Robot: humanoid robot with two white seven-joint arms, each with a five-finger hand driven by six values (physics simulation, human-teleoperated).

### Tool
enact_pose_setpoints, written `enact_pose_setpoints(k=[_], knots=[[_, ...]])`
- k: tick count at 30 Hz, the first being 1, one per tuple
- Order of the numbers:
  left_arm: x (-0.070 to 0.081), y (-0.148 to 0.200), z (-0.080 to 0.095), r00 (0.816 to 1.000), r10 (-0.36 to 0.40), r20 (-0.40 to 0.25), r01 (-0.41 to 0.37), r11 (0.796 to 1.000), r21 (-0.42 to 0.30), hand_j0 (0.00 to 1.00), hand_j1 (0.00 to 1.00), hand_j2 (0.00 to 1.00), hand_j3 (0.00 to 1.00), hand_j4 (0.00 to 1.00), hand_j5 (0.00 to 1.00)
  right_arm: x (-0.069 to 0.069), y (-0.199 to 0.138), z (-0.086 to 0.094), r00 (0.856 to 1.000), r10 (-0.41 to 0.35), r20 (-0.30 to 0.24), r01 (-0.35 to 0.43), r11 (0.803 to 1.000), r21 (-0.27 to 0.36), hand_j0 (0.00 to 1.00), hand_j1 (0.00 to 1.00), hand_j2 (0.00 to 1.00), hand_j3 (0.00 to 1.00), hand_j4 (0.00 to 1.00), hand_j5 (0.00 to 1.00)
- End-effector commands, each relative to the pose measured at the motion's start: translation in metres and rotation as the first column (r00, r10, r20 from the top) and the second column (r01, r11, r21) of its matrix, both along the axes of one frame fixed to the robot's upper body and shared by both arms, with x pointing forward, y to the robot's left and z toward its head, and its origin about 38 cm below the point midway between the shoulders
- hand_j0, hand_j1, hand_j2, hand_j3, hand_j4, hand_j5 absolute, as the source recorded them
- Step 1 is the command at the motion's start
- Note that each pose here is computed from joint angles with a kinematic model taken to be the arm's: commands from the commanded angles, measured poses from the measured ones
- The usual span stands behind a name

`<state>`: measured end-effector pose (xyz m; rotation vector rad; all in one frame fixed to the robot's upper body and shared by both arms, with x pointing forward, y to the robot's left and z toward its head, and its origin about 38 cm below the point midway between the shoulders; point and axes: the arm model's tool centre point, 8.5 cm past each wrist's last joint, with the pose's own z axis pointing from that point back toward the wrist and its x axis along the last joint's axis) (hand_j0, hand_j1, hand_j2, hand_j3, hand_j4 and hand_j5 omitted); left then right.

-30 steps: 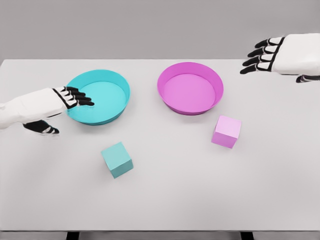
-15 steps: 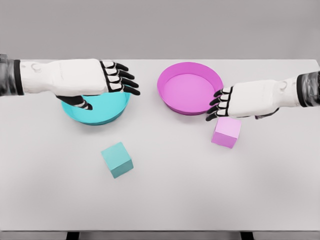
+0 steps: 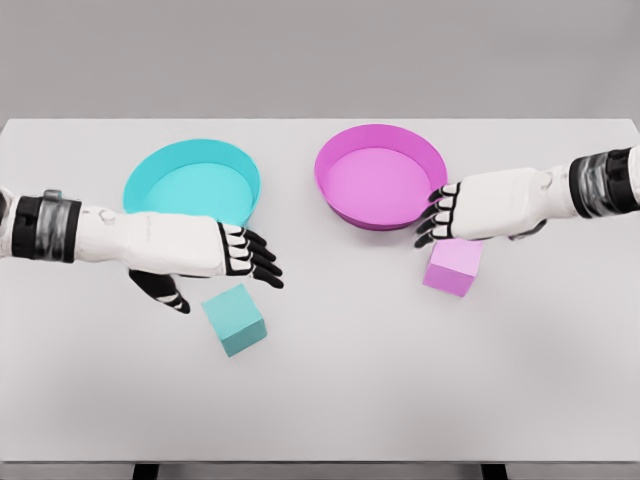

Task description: Place the blocks in the corresponding plates according to their colors

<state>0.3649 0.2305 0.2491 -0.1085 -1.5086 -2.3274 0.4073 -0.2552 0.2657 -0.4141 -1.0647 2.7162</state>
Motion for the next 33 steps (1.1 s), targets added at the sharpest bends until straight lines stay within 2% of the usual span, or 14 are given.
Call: enact_pose_setpoints(k=[1,4,8,12,16,18,25,33], knots=[[0.000,-0.002,-0.002,1.000,-0.002,0.001,0.002,1.000,0.004,1.00,1.00,1.00,1.00,1.00,1.00,0.006,-0.003,-0.008,1.000,-0.017,-0.007,0.017,1.000,-0.019,1.00,1.00,1.00,1.00,1.00,1.00],[-0.003,0.000,-0.011,1.000,0.000,-0.005,0.000,1.000,0.024,1.00,1.00,1.00,1.00,1.00,1.00,0.006,0.002,-0.010,1.000,-0.007,-0.009,0.006,1.000,-0.023,1.00,1.00,1.00,1.00,1.00,1.00],[-0.005,-0.004,-0.021,1.000,-0.011,-0.004,0.011,0.999,0.040,1.00,1.00,1.00,1.00,1.00,1.00,0.005,0.008,-0.023,1.000,0.013,-0.027,-0.014,0.999,-0.051,1.00,1.00,1.00,1.00,1.00,1.00],[-0.008,-0.008,-0.031,1.000,-0.020,-0.008,0.020,0.998,0.053,1.00,1.00,1.00,1.00,1.00,1.00,0.015,0.006,-0.023,1.000,-0.012,-0.026,0.010,0.999,-0.052,1.00,1.00,1.00,1.00,1.00,1.00],[-0.008,-0.013,-0.033,1.000,-0.030,-0.009,0.030,0.998,0.047,1.00,1.00,1.00,1.00,1.00,1.00,0.015,0.008,-0.030,0.999,-0.008,-0.040,0.005,0.998,-0.063,1.00,1.00,1.00,1.00,1.00,1.00],[-0.007,-0.012,-0.035,1.000,-0.028,0.003,0.028,0.998,0.064,1.00,1.00,1.00,1.00,1.00,1.00,0.012,0.011,-0.040,0.998,0.003,-0.061,-0.008,0.997,-0.077,1.00,1.00,1.00,1.00,1.00,1.00],[-0.009,-0.012,-0.041,1.000,-0.027,-0.007,0.027,0.997,0.067,1.00,1.00,1.00,1.00,1.00,1.00,0.011,0.014,-0.045,0.998,0.017,-0.061,-0.023,0.995,-0.096,1.00,1.00,1.00,1.00,1.00,1.00],[0.001,-0.020,-0.050,1.000,-0.018,-0.010,0.019,0.998,0.063,1.00,1.00,1.00,1.00,1.00,1.00,0.014,0.017,-0.048,0.998,0.020,-0.057,-0.026,0.994,-0.107,1.00,1.00,1.00,1.00,1.00,1.00]])
